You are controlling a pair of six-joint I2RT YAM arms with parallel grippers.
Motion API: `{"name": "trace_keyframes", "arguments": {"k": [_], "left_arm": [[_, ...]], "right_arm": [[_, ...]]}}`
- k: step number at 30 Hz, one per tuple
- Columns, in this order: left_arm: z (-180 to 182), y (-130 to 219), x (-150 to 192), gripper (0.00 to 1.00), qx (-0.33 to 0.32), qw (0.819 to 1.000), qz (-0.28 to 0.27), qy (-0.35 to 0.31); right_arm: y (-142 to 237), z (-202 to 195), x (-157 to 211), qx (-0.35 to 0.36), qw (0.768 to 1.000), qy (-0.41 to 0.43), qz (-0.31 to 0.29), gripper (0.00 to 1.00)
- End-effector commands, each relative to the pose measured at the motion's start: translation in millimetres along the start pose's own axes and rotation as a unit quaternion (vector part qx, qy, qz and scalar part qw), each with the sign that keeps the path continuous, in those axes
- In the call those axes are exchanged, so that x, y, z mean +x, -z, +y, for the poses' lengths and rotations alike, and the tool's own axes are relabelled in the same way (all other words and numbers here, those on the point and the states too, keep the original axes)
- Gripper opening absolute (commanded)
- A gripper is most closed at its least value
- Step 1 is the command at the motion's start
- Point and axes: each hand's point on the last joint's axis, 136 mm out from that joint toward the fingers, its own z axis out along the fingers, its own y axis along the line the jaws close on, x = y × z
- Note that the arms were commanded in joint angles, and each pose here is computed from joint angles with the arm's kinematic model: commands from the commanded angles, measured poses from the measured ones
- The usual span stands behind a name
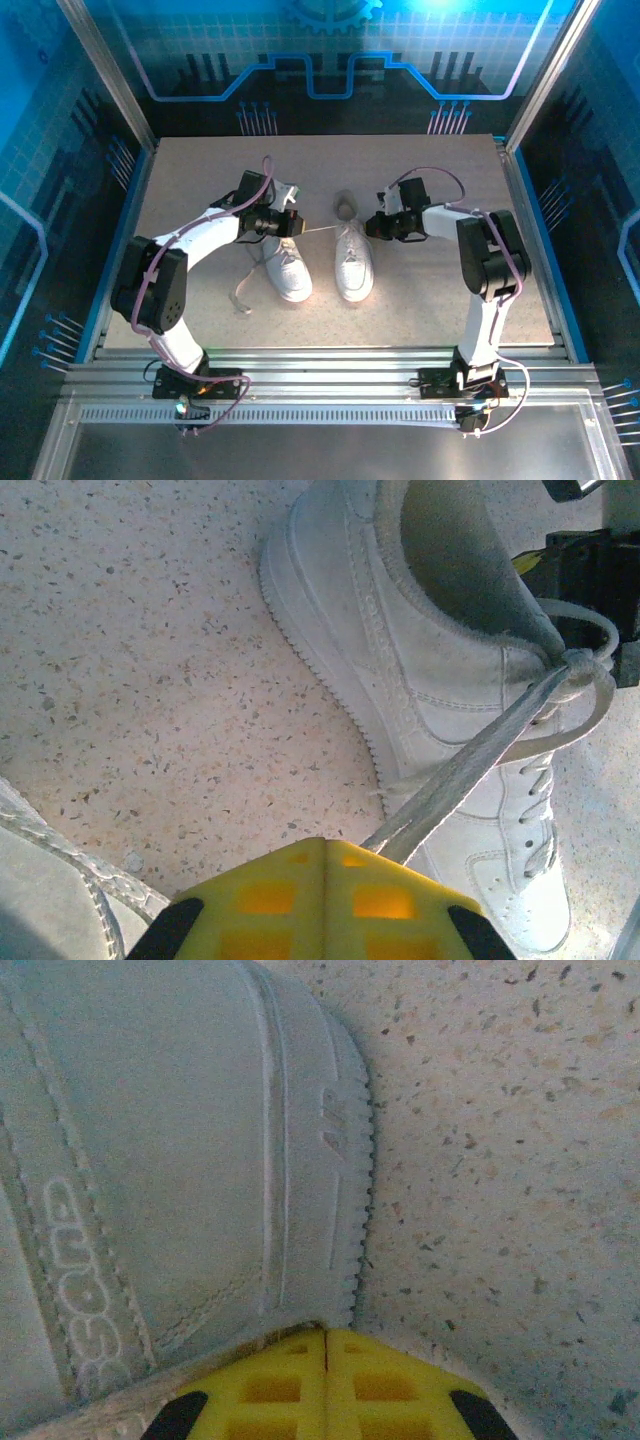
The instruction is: Tie the shoes
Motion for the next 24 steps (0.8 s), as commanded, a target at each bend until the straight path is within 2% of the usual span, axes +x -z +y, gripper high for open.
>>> {"name": "trace_keyframes", "arguments": {"k": [1, 5, 8, 14, 18, 24], "left_arm": [[-9.7, 13.1, -0.7, 0.0, 0.015, 1.0, -0.009, 0.015], [-20.3, 13.7, 6.2, 0.0, 0.02, 1.0, -0.02, 0.003], [-15.2, 0.5, 19.3, 0.0, 0.017, 1.0, -0.011, 0.001], [-2.6, -20.9, 36.9, 0.0, -0.02, 1.0, 0.002, -0.005], [7.9, -14.4, 35.7, 0.0, -0.061, 0.998, -0.008, -0.009], [16.9, -2.4, 33.5, 0.0, -0.084, 0.996, -0.02, 0.0]], "right_arm": [[39.6, 11.7, -0.8, 0.051, 0.998, 0.028, -0.018, 0.0], [104.2, 16.4, -16.8, 0.145, 0.983, 0.085, -0.073, 0.0], [134.7, 11.0, -18.1, 0.202, 0.966, 0.117, -0.107, 0.0], [153.4, -3.5, 0.5, 0.253, 0.951, 0.146, -0.104, 0.0], [162.4, -9.9, 5.0, 0.278, 0.939, 0.181, -0.094, 0.0], [157.3, -10.8, -12.5, 0.275, 0.938, 0.201, -0.066, 0.0]]}}
